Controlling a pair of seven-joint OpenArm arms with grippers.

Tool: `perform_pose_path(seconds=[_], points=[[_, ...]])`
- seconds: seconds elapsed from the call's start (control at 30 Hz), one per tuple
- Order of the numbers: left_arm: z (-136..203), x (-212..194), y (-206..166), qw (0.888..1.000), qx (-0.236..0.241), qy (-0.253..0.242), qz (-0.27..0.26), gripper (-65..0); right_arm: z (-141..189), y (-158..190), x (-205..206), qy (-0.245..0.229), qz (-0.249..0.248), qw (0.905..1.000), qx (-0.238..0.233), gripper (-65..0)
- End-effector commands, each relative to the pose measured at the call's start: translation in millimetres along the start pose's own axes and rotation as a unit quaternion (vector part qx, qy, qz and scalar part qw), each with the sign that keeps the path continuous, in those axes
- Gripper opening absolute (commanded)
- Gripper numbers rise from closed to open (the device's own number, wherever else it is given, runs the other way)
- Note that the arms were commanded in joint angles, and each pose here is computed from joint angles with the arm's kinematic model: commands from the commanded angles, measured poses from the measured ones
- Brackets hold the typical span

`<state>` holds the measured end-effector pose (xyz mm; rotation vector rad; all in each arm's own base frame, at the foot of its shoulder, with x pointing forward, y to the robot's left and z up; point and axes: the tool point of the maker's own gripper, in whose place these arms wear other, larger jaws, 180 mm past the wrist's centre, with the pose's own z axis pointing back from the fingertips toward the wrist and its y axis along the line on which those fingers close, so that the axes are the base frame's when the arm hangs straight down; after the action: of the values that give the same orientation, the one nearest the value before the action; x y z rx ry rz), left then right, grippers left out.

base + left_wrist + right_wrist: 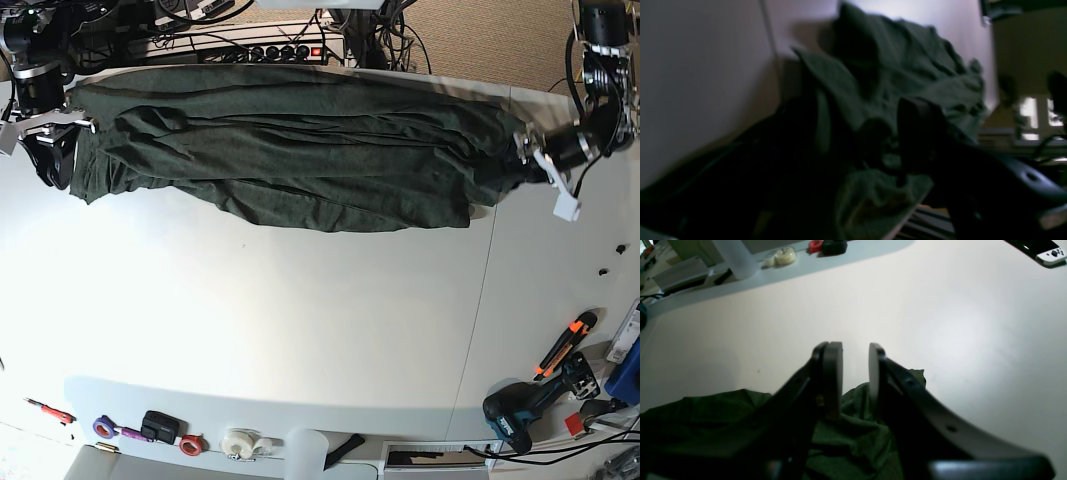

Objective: Layout the t-shirt on the table in an organized manner, then fold the t-shirt properly
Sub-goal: 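Pinch the shirt's end edge with the left gripper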

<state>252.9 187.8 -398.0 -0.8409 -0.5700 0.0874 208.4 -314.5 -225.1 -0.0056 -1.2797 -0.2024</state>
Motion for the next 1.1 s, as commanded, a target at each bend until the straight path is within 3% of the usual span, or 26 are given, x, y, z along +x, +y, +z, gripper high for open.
perform_pose_path(seconds=[0.0, 0.2, 0.57, 1.07], points=[[6.3, -10.8, 16.4, 0.999, 0.041, 0.031, -0.003, -22.1, 1.8, 3.0, 15.3, -0.027, 0.008, 0.9996, 0.008, -50.6], [6.6, -16.5, 16.4, 0.998, 0.041, 0.046, -0.001, -22.1, 1.8, 3.1, 14.6, -0.026, 0.008, 0.9996, 0.008, -50.6], [-16.5, -59.1, 3.1, 0.992, 0.022, 0.127, -0.016, -22.1, 1.8, 3.0, 13.9, -0.023, 0.008, 0.9997, 0.008, -50.5], [-14.2, -62.4, 5.1, 0.990, 0.027, 0.138, -0.018, -34.8, 1.7, 3.0, 13.0, -0.021, 0.008, 0.9997, 0.008, -50.6]])
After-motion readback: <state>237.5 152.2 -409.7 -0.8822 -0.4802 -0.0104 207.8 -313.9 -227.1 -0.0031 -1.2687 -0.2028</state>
